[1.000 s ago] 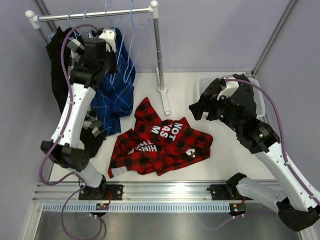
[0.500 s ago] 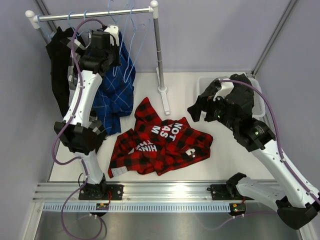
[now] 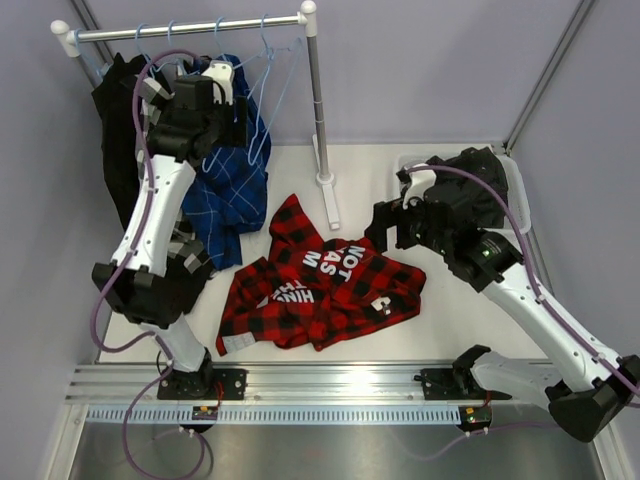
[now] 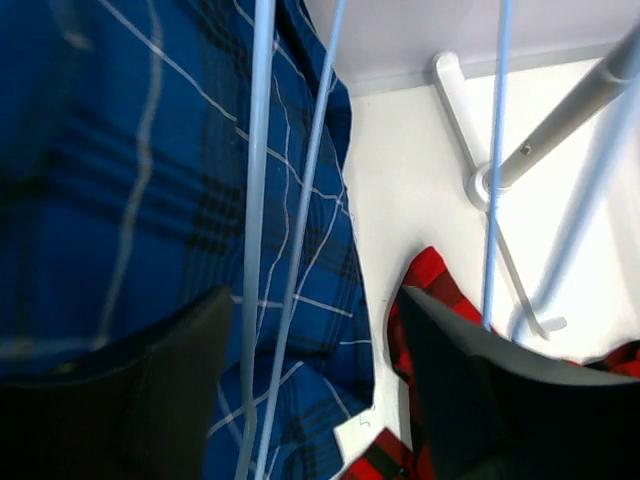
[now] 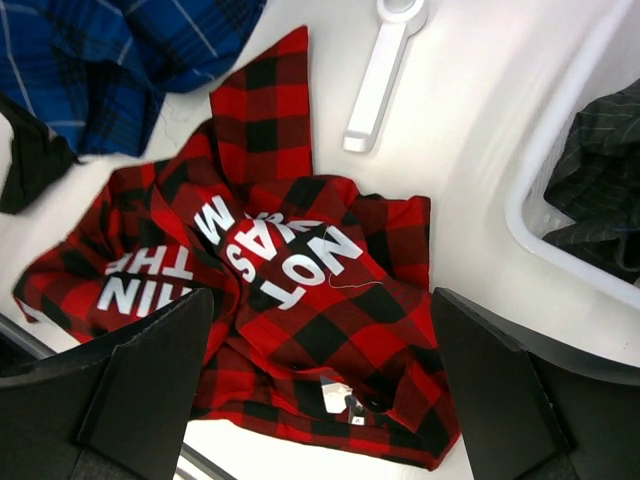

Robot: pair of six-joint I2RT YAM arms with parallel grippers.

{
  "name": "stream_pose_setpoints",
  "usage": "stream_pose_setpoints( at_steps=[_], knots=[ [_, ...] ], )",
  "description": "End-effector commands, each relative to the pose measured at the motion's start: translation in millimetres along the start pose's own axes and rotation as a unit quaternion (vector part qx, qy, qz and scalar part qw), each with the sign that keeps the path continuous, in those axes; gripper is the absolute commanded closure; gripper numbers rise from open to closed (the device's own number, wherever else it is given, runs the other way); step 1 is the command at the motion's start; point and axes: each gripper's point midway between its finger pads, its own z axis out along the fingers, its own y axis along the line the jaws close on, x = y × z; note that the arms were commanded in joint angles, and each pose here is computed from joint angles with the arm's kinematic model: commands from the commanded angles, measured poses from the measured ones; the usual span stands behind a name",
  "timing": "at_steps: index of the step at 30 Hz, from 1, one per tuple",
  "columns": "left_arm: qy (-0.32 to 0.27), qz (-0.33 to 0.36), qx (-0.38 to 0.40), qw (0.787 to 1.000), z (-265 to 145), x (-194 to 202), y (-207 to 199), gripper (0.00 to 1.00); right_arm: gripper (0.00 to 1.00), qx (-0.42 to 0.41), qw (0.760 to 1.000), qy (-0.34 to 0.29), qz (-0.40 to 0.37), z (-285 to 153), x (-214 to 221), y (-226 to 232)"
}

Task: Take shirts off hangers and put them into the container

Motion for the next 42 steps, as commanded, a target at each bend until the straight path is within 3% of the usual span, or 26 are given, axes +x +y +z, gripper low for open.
stream_pose_setpoints(
  at_steps=[1,2,3,7,9,10,17,21,24,33,34,38,39,42],
  knots=[
    [-0.101,-0.007,0.002,0.995,-72,-51,6,0.22,0.01,-0.038,0.997,0.012,-0.063,14,11,20],
    [-0.112,-0.008,-0.002,0.994,-83,-55,8,0.16,0.01,-0.050,0.994,0.024,-0.094,23,21,32],
    [-0.122,-0.009,-0.002,0.992,-95,-58,9,0.01,0.01,-0.043,0.993,0.025,-0.107,28,22,34],
    [-0.181,-0.030,-0.007,0.983,-168,-66,16,0.01,0.00,-0.052,0.981,0.057,-0.175,52,44,62],
    [-0.174,-0.036,-0.016,0.984,-177,-48,19,0.01,0.01,-0.048,0.976,0.065,-0.203,67,53,75],
    [-0.195,-0.046,-0.016,0.980,-202,-46,21,0.01,0.01,-0.047,0.970,0.079,-0.224,75,66,86],
    [-0.176,-0.062,-0.007,0.982,-226,24,18,0.01,0.01,-0.031,0.943,0.108,-0.313,106,116,136],
    [-0.169,-0.063,-0.002,0.984,-236,47,17,0.01,0.00,0.041,0.938,0.123,-0.322,132,135,122],
    [-0.156,-0.060,0.001,0.986,-233,57,16,0.01,0.01,0.108,0.919,0.160,-0.344,153,161,98],
    [-0.146,-0.055,0.021,0.988,-230,62,8,0.01,0.01,0.029,0.934,0.280,-0.221,168,230,92],
    [-0.145,-0.053,0.020,0.988,-229,63,8,0.01,0.03,0.004,0.932,0.301,-0.204,165,241,98],
    [-0.143,-0.051,0.022,0.988,-228,62,8,0.01,0.75,-0.019,0.929,0.330,-0.165,159,264,93],
    [-0.141,-0.050,0.022,0.988,-227,63,8,0.01,0.98,-0.016,0.930,0.330,-0.163,157,264,92],
    [-0.141,-0.048,0.026,0.988,-227,61,6,0.01,1.00,-0.020,0.941,0.304,-0.147,150,244,90]
  ],
)
